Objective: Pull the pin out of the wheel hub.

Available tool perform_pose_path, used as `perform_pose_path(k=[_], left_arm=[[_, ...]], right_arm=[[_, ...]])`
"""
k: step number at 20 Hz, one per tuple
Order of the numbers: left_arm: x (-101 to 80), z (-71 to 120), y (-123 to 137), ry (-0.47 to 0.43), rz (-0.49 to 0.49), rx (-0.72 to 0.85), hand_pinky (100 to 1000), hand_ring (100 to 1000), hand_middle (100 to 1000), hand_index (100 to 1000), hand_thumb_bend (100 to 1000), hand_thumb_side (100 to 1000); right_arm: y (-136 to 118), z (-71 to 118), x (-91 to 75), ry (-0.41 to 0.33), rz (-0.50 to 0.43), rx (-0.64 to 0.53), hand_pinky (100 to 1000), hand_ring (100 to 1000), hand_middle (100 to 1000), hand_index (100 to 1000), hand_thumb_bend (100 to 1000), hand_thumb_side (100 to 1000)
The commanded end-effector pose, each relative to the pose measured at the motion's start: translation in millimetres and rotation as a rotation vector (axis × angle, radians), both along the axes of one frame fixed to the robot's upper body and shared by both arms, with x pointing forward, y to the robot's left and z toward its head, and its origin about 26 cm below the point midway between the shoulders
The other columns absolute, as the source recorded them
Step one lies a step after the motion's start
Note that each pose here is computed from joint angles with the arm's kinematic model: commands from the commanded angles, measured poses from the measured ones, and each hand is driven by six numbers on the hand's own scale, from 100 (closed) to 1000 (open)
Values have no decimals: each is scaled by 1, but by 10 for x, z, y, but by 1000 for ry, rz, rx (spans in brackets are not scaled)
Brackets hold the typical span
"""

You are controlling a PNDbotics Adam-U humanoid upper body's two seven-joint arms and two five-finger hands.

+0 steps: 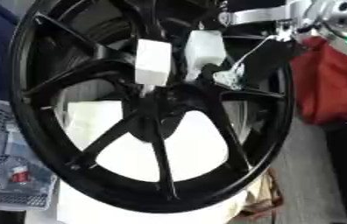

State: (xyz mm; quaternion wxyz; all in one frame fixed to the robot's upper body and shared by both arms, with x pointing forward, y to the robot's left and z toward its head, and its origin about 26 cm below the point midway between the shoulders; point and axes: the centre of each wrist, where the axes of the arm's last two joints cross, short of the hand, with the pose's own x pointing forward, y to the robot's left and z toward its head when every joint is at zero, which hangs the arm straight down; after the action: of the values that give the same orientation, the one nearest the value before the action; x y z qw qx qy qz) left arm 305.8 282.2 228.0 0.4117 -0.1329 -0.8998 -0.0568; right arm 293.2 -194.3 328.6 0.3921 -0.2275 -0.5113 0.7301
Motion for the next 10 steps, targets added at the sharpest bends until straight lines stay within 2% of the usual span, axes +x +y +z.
perform_pose_path(k=[1, 7, 10], left_arm=[[-29, 83, -20, -35, -11, 14, 885, 606, 704, 883, 133, 873], [-28, 82, -28, -33, -16, 16, 886, 606, 705, 883, 133, 872], [-27, 84, -29, -34, -17, 16, 886, 607, 705, 883, 133, 872]], right_arm=[[-52, 97, -36, -12, -44, -3, 833, 732, 636, 861, 100, 421], [-38, 116, -39, -13, -39, 54, 766, 626, 545, 785, 100, 439], [-37, 121, -40, -22, -41, 83, 745, 597, 518, 760, 100, 415]])
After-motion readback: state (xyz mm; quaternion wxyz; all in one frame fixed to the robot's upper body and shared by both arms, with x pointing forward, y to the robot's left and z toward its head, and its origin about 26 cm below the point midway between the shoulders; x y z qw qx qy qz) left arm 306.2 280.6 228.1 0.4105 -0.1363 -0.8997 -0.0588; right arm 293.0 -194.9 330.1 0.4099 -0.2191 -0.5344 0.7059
